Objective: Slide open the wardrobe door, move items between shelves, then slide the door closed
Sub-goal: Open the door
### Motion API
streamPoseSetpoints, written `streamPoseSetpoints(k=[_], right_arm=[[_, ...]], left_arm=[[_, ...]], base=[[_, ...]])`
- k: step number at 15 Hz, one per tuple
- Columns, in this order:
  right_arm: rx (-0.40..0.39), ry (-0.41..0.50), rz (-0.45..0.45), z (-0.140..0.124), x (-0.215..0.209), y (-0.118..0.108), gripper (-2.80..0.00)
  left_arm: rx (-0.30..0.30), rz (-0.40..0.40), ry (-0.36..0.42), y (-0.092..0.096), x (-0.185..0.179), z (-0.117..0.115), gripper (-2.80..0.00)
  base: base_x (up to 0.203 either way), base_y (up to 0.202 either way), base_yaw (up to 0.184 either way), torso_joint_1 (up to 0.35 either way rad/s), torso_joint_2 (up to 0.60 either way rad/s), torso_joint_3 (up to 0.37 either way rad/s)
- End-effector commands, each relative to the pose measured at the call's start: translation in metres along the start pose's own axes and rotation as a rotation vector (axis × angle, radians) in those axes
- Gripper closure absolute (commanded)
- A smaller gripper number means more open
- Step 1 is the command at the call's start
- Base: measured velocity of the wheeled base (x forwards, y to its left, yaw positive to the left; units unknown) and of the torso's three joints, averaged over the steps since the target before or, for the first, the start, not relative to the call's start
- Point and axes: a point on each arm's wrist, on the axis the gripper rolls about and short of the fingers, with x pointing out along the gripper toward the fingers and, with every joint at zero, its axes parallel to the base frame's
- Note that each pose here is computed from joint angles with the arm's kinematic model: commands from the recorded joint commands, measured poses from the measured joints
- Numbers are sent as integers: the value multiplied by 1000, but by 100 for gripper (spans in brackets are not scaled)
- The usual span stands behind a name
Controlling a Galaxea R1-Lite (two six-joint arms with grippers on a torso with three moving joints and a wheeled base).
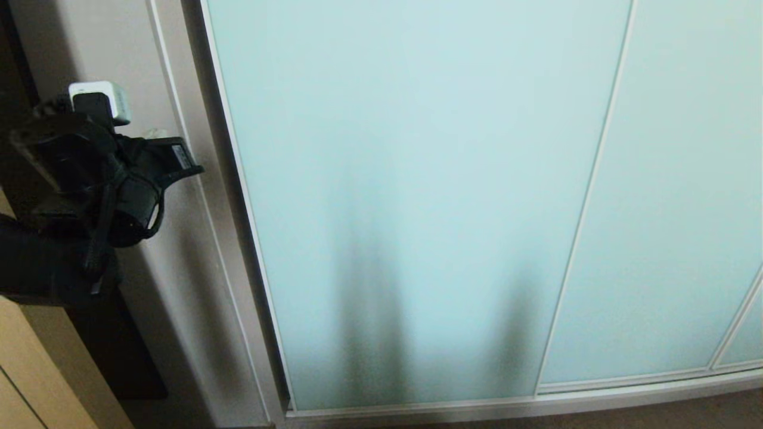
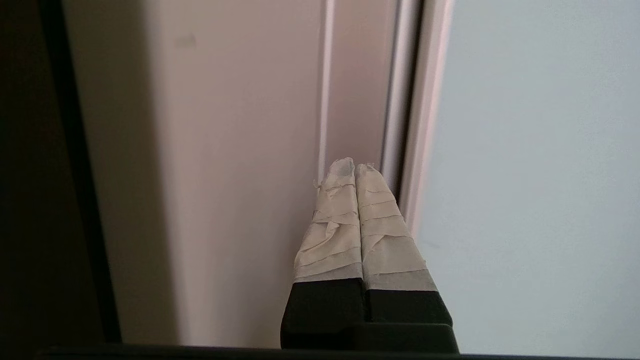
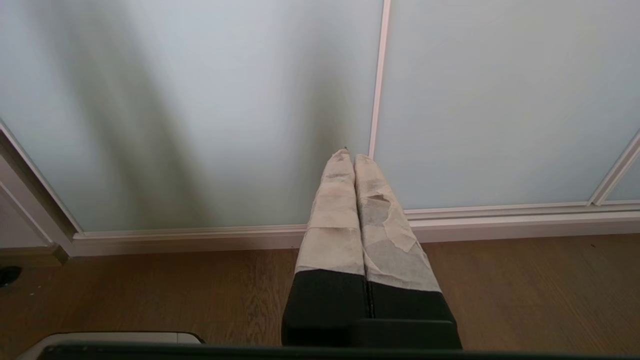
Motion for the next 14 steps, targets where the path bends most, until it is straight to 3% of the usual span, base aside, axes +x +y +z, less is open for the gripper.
streamPoseSetpoints(k=[1, 14], right_arm=[[0, -1, 0, 0, 0, 0, 0], [0, -1, -1, 0, 0, 0, 0]], left_arm=[[8, 17, 26, -7, 18, -23, 0], [43, -22, 109, -25, 54, -79, 0]], base=[[0, 0, 0, 0, 0, 0], [0, 0, 0, 0, 0, 0]])
